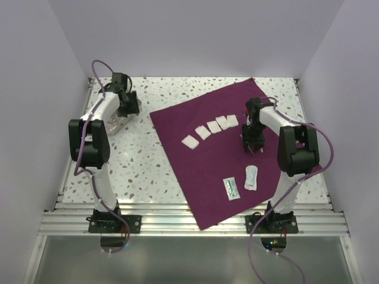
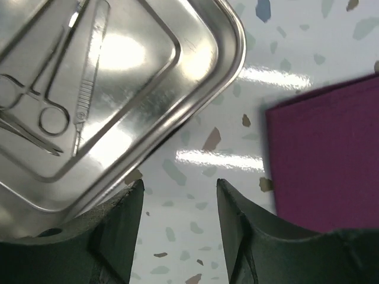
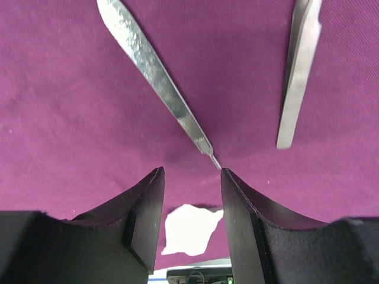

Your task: Prepare the surgical pack

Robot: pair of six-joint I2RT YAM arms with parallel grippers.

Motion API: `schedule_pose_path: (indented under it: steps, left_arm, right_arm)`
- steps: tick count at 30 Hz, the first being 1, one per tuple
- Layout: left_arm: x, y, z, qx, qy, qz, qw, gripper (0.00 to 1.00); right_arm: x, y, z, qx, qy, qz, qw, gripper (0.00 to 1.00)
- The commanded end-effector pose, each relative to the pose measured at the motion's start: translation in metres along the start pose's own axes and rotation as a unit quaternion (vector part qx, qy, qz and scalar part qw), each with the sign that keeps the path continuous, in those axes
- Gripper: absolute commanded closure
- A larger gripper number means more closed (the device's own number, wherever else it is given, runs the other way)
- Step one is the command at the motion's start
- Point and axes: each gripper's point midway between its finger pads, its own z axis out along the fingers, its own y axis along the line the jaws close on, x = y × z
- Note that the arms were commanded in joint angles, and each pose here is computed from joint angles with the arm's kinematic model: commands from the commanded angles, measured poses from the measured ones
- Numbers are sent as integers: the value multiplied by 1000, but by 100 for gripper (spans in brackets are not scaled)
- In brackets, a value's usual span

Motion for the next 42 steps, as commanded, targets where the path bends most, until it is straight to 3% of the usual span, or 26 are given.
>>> schedule_pose_path:
  steps: [1, 9, 23, 27, 36, 42]
  left_arm:
    - [12, -25, -18, 73, -2, -39, 997, 44]
    - [17, -44, -50, 124, -20, -40, 991, 43]
    - [25, -75, -68, 158, -19, -19, 987, 44]
    - [22, -75, -72, 159, -25, -19, 987, 44]
    - [21, -77, -80, 164, -30, -17, 986, 44]
    - [21, -77, -84, 165, -33, -16, 986, 44]
  right_arm:
    - [-19, 2, 0, -4, -27, -5, 1000, 53]
    - [-13, -1, 10, 1, -19, -15, 1000, 56]
    - [6, -5, 22, -7, 2, -7, 1000, 60]
    - [11, -4, 24, -8, 6, -8, 1000, 65]
    - [6, 0, 21, -18, 7, -1, 1000, 91]
    - [2, -1, 11, -12, 3, 6, 1000, 91]
